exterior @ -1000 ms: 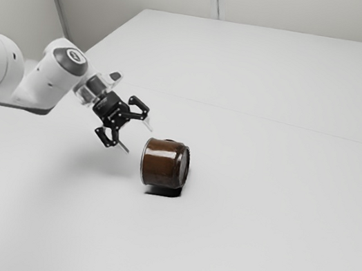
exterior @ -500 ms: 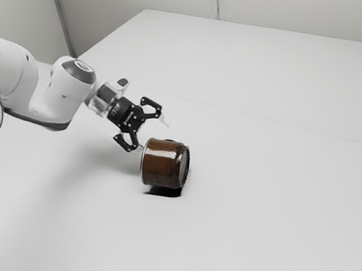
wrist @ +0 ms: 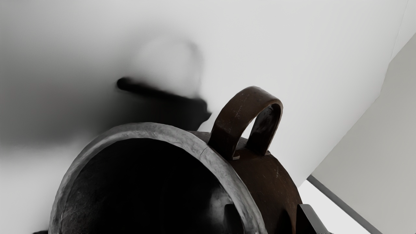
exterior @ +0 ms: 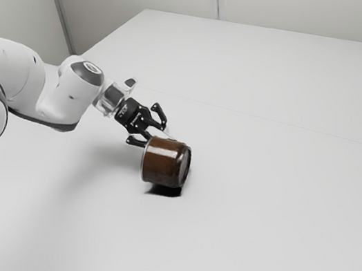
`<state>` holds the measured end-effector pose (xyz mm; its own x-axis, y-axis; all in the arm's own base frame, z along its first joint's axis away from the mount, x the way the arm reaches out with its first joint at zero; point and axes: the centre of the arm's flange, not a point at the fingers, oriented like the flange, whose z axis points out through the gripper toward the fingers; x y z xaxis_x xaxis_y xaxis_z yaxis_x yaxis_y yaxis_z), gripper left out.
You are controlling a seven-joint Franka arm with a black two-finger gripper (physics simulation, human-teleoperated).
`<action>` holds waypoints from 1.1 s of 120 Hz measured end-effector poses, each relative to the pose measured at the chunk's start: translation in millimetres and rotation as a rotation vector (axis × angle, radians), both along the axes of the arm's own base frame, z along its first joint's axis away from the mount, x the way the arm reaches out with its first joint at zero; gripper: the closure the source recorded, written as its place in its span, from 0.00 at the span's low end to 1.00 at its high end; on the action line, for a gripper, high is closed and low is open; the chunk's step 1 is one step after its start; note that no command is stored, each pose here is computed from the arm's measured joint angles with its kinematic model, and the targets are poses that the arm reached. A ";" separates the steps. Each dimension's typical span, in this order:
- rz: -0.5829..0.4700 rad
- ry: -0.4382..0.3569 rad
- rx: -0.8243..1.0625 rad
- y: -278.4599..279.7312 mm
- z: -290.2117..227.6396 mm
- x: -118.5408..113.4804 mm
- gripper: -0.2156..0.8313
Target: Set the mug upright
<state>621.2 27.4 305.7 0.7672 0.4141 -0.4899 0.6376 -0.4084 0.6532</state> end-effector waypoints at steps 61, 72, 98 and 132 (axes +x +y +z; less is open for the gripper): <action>-0.081 -0.080 0.119 -20.5 42.8 7.1 0.93; -0.181 -0.119 0.245 -27.4 72.4 0.0 0.93; -0.470 -0.152 0.643 -31.0 104.1 -16.2 0.94; -0.611 -0.161 0.875 -29.0 101.6 -17.4 0.94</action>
